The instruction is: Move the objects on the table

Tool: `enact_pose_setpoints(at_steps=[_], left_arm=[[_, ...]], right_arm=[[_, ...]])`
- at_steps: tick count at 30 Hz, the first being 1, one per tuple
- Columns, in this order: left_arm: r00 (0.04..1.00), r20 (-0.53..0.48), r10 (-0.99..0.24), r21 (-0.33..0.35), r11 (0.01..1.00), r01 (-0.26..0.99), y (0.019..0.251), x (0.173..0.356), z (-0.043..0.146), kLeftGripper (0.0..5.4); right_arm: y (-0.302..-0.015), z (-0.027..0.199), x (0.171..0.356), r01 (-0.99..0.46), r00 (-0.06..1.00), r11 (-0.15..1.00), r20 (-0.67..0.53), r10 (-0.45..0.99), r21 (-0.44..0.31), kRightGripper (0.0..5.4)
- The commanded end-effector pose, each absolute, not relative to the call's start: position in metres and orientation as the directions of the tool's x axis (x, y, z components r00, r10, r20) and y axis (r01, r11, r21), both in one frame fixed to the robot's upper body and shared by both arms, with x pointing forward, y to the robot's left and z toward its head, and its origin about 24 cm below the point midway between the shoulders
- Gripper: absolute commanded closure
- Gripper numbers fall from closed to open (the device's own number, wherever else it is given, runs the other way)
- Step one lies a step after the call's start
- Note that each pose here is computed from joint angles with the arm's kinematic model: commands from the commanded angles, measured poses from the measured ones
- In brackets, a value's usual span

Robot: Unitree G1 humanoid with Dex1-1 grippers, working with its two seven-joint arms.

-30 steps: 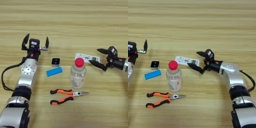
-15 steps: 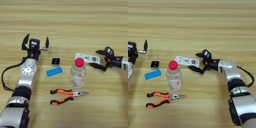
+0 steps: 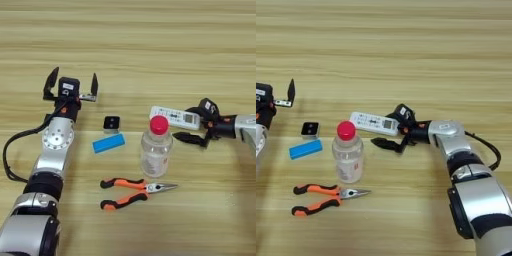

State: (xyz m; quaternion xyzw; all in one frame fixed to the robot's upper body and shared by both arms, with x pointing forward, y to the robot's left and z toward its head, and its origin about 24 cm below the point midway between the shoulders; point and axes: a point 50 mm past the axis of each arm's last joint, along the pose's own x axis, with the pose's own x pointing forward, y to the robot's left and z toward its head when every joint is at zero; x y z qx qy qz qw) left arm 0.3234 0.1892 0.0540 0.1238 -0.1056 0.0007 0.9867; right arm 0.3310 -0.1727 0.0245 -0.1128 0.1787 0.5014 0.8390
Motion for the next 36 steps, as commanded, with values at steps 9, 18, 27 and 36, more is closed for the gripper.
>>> enact_pose_setpoints(at_steps=[9, 18, 27, 36], left_arm=[[0.975, 0.219, -0.032, 0.251, 0.968, -0.024, 0.187, 0.326, 0.057, 0.0], [0.976, 0.218, -0.032, 0.251, 0.968, -0.024, 0.187, 0.326, 0.056, 0.0], [0.976, 0.217, -0.033, 0.249, 0.968, -0.022, 0.184, 0.327, 0.056, 0.0], [0.976, 0.217, -0.035, 0.248, 0.969, -0.02, 0.184, 0.327, 0.056, 0.0]], right_arm=[[-0.169, 0.021, 0.33, -0.888, 0.415, 0.459, -0.429, 0.803, 0.001, 1.73], [-0.169, 0.021, 0.329, -0.892, 0.41, 0.452, -0.419, 0.81, 0.002, 2.51], [-0.179, 0.024, 0.326, -0.889, 0.416, 0.457, -0.393, 0.82, 0.013, 2.51], [-0.195, 0.034, 0.314, -0.913, 0.389, 0.408, -0.337, 0.857, -0.017, 2.51]])
